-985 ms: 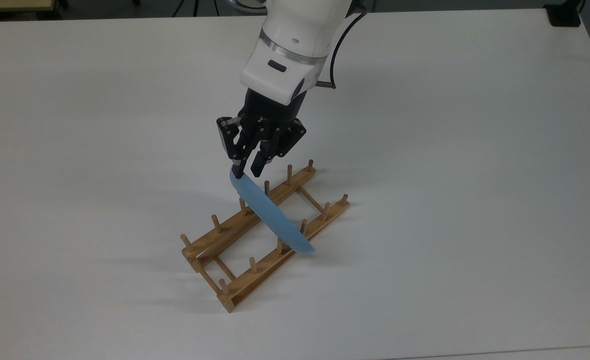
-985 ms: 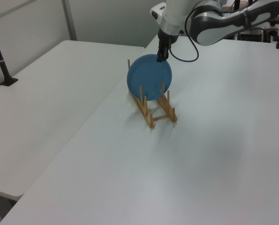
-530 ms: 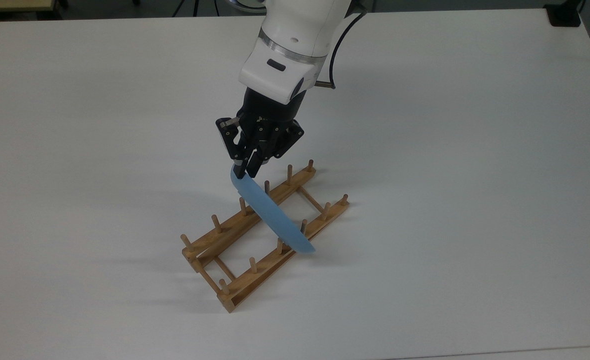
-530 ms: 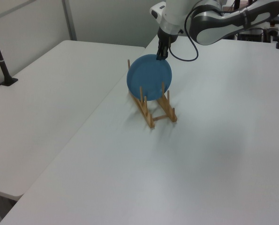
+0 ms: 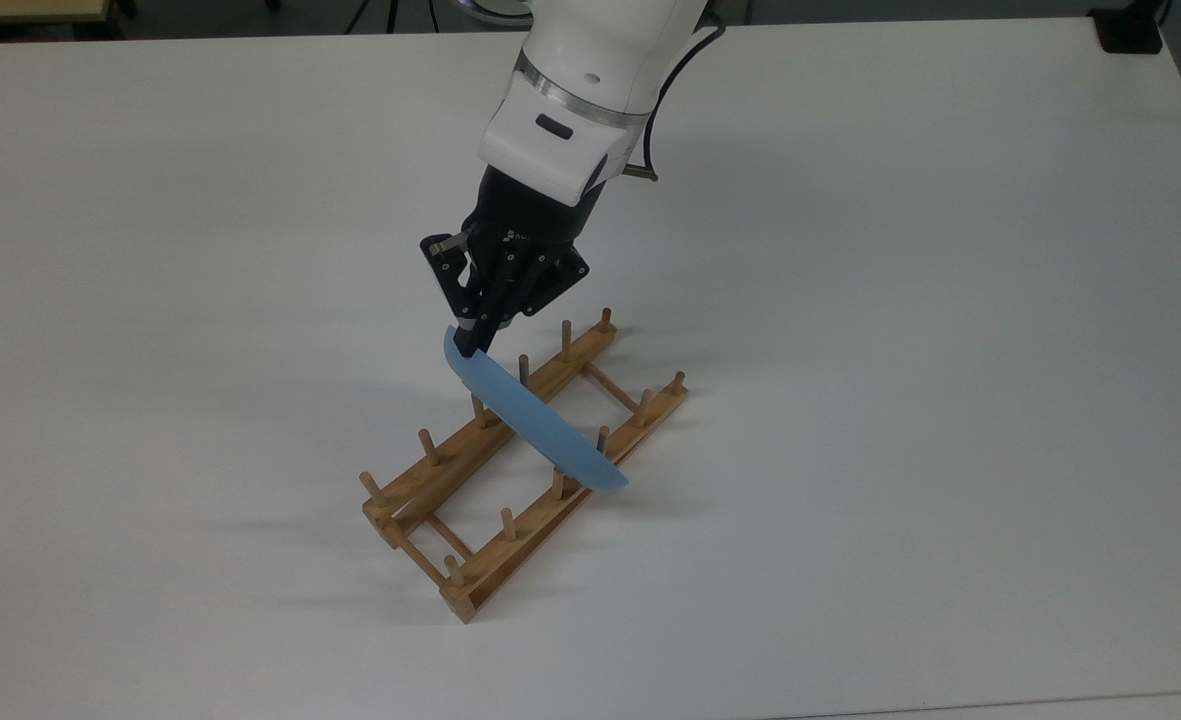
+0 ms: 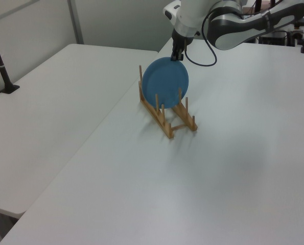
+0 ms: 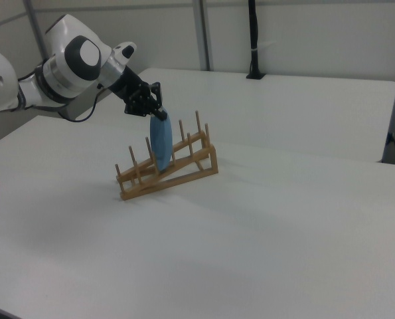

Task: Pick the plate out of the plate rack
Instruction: 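Lift the blue plate up and out of the rack slots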

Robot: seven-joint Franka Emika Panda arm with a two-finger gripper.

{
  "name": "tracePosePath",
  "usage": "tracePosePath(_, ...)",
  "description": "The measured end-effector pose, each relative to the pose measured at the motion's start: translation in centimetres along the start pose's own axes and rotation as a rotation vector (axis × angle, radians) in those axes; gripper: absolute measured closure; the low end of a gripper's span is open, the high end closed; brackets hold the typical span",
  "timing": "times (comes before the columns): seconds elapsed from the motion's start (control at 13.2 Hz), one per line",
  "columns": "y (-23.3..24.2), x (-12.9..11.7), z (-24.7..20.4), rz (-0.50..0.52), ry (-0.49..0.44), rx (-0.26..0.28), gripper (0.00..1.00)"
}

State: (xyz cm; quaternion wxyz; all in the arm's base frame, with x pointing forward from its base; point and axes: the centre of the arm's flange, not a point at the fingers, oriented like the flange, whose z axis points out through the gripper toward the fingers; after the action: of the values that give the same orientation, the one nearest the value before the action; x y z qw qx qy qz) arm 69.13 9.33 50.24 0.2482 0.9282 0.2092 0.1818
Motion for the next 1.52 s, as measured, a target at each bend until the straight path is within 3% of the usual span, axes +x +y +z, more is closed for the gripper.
tracePosePath(0.38,2.2,0.1,-2.7,-0.011,0.036,-0.070,0.95)
tracePosePath(0.83,6.3,-1.1,-5.8,0.058,0.072,-0.089,0.95)
tracePosePath(1.21,9.4,-3.3,-4.3,0.230,0.033,0.092,0.95)
tracePosePath(1.36,10.0,-4.8,-3.9,0.217,-0.026,0.212,0.95)
tracePosePath(1.52,10.4,-6.8,-3.8,0.128,-0.097,0.338,0.95)
